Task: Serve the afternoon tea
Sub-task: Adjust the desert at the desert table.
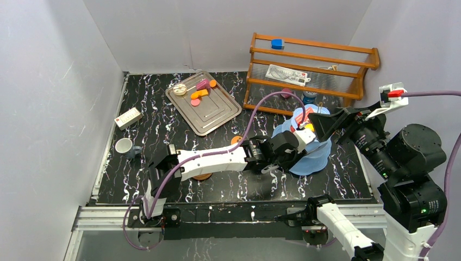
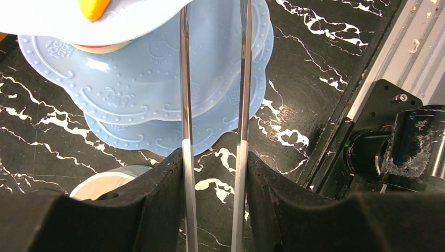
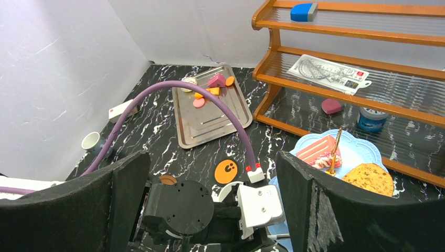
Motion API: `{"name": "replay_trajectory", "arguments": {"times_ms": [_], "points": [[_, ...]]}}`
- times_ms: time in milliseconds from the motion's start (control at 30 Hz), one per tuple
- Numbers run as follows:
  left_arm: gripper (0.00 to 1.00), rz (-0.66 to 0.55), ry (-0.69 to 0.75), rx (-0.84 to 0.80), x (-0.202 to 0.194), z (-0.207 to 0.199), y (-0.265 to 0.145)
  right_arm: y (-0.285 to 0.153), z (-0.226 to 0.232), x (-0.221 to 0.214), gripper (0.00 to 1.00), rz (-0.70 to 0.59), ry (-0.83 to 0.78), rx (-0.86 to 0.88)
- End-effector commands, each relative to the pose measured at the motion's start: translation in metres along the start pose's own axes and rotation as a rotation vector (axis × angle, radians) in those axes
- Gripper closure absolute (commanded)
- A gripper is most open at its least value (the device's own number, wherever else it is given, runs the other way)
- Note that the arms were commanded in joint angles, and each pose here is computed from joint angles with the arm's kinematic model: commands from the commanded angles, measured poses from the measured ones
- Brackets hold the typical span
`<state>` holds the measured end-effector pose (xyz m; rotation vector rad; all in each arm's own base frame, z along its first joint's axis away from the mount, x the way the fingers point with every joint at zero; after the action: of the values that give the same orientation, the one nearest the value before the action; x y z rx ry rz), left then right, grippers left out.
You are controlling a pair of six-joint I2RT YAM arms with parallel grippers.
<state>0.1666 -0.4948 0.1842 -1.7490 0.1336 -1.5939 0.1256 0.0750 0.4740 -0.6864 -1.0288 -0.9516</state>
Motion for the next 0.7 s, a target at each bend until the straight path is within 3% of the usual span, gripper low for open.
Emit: {"name": "replay_trajectory", "arguments": {"times_ms": [0, 233, 667], "points": [[0.6, -0.101, -0.026, -0.062, 0.035, -0.007, -0.027, -0.002, 0.005, 0.011, 0.01, -0.057, -0.013, 0.025], [0.6, -0.091, -0.102, -0.118, 0.023, -0.011, -0.061, -0.001, 0.005, 0.009, 0.01, -0.053, -0.009, 0.026], [0.6, -0.03, -0.194, -0.046, -0.018, 0.01, -0.128, -0.002, 0.01, 0.014, 0.01, -0.053, -0.001, 0.045]]}}
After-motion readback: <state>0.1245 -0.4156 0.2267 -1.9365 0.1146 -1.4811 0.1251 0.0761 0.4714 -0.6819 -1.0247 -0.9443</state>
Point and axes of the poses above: each gripper's point midway between its finger pads, its own y axis out along the fingers, its own z axis along the line the jaws close on, x = y × z, the point moved 3 cm from there along -y, back along the fingers, and after that the axes turned 5 degrees about y, right-handed, at the moved point
